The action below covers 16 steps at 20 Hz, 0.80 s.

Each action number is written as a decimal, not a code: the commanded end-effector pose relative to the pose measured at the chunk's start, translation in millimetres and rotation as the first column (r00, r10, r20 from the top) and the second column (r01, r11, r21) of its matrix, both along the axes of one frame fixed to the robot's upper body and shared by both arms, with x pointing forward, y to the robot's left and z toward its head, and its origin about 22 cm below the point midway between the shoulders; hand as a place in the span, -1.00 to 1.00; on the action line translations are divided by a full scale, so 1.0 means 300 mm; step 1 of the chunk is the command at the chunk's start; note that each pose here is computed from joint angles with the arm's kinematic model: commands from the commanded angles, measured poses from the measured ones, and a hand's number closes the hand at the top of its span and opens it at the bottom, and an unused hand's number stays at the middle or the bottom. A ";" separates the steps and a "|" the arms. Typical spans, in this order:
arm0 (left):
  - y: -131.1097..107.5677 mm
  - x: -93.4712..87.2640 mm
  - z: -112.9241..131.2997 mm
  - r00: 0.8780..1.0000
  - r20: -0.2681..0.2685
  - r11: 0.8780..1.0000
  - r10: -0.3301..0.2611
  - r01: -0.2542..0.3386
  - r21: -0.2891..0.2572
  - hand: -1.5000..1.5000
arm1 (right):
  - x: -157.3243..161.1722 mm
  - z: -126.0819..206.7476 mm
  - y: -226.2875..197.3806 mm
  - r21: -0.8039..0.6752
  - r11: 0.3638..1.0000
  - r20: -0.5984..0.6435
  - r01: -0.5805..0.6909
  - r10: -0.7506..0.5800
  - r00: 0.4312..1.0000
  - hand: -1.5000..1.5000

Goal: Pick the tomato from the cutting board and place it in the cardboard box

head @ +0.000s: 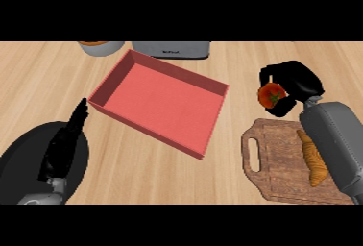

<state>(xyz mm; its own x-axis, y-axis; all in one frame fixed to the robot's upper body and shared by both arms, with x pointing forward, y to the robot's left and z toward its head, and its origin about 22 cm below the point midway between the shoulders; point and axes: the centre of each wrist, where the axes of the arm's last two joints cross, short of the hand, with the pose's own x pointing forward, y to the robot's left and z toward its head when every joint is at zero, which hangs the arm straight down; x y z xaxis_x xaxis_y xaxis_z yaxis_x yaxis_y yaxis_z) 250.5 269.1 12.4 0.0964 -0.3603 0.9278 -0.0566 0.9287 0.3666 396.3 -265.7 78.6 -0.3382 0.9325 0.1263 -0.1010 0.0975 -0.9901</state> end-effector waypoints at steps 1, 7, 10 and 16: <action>0.024 -0.017 0.015 1.000 0.006 1.000 0.026 -0.026 0.008 0.00 | 0.073 0.073 0.006 0.104 0.990 0.033 -0.099 0.096 0.995 1.00; 0.055 -0.006 0.004 0.999 -0.002 0.999 0.041 -0.041 0.007 0.00 | 0.094 0.190 0.117 0.458 0.822 0.132 -0.337 0.312 0.941 1.00; 0.054 -0.027 0.001 0.999 -0.001 0.999 0.042 -0.042 0.001 0.00 | 0.084 0.267 0.150 0.502 0.765 0.132 -0.403 0.392 0.910 1.00; 0.060 -0.040 -0.052 0.999 -0.008 0.999 0.040 -0.040 0.007 0.00 | 0.091 0.405 0.314 0.548 0.710 0.156 -0.442 0.432 0.888 1.00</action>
<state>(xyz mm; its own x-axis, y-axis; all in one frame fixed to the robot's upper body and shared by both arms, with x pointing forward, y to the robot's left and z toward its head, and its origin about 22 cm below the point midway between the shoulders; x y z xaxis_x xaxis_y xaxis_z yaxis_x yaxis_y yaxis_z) 241.3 286.6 4.4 0.1198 -0.3601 0.9252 -0.0925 0.9238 0.3715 423.7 -187.8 175.7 -0.6751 0.5011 0.5414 -0.2294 0.5550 -0.7996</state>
